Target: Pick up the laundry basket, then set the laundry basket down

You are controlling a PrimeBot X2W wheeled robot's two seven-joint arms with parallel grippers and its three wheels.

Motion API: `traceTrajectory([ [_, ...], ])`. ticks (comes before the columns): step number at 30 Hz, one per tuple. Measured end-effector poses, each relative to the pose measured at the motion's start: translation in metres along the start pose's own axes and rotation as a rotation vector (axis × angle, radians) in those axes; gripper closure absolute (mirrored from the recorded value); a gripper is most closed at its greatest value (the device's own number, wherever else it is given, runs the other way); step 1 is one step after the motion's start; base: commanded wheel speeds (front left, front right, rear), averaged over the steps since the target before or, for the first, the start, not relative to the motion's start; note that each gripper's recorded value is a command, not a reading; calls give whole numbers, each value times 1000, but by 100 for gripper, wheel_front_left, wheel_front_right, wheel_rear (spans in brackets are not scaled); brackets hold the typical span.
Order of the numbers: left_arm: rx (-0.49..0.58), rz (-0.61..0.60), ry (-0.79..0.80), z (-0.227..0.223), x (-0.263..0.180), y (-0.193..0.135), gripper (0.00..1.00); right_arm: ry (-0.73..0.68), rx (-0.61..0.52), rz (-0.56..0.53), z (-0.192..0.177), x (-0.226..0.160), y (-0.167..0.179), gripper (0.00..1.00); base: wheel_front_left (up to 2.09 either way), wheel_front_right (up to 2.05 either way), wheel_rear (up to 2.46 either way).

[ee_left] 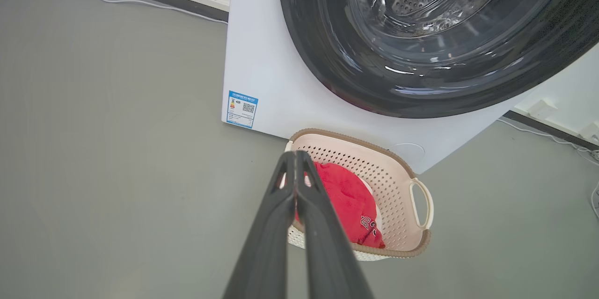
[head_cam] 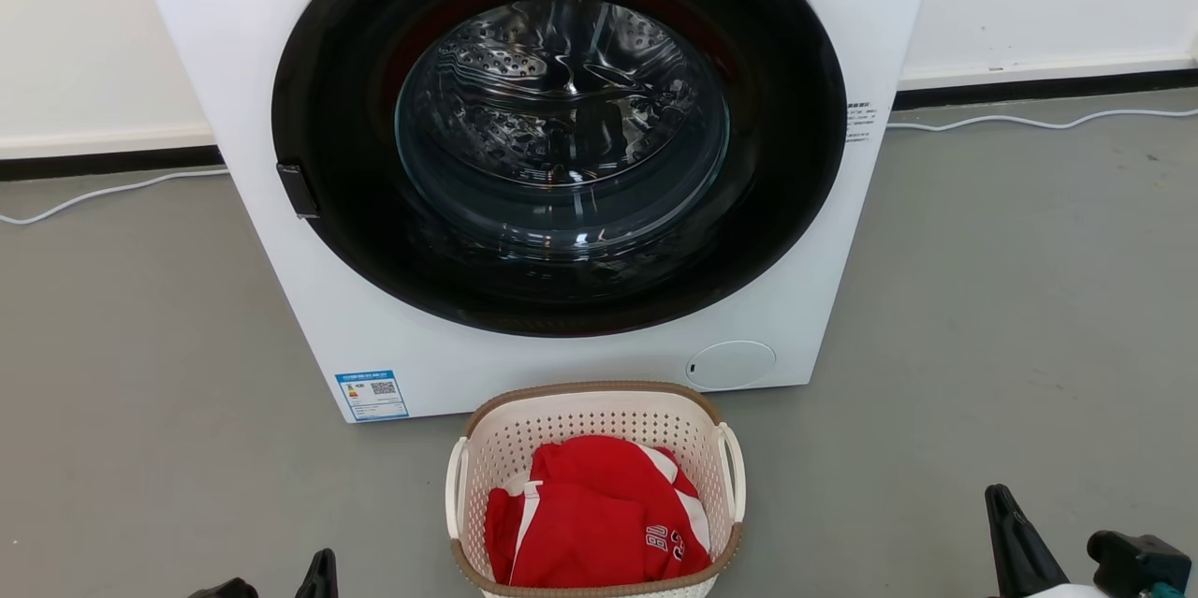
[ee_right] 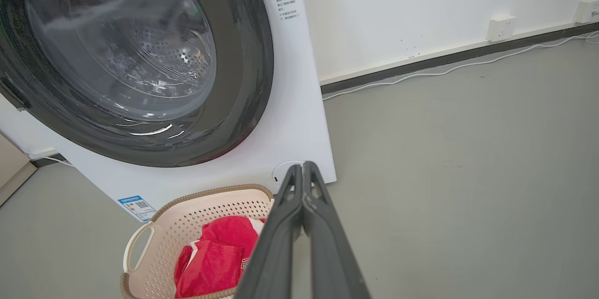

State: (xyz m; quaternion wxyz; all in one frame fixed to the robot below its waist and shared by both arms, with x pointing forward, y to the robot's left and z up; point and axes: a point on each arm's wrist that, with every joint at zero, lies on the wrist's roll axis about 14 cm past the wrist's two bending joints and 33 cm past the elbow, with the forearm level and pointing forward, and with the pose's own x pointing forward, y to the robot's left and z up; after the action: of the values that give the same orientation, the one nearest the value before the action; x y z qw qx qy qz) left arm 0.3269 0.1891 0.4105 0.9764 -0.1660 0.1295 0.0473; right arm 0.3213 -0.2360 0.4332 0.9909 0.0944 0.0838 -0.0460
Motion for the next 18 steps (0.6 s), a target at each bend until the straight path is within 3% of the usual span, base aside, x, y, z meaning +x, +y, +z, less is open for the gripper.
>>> traceTrajectory([
  [18,-201,17,20,3,3,1,100,6,217,-24,2,4,3,100,0,0,0],
])
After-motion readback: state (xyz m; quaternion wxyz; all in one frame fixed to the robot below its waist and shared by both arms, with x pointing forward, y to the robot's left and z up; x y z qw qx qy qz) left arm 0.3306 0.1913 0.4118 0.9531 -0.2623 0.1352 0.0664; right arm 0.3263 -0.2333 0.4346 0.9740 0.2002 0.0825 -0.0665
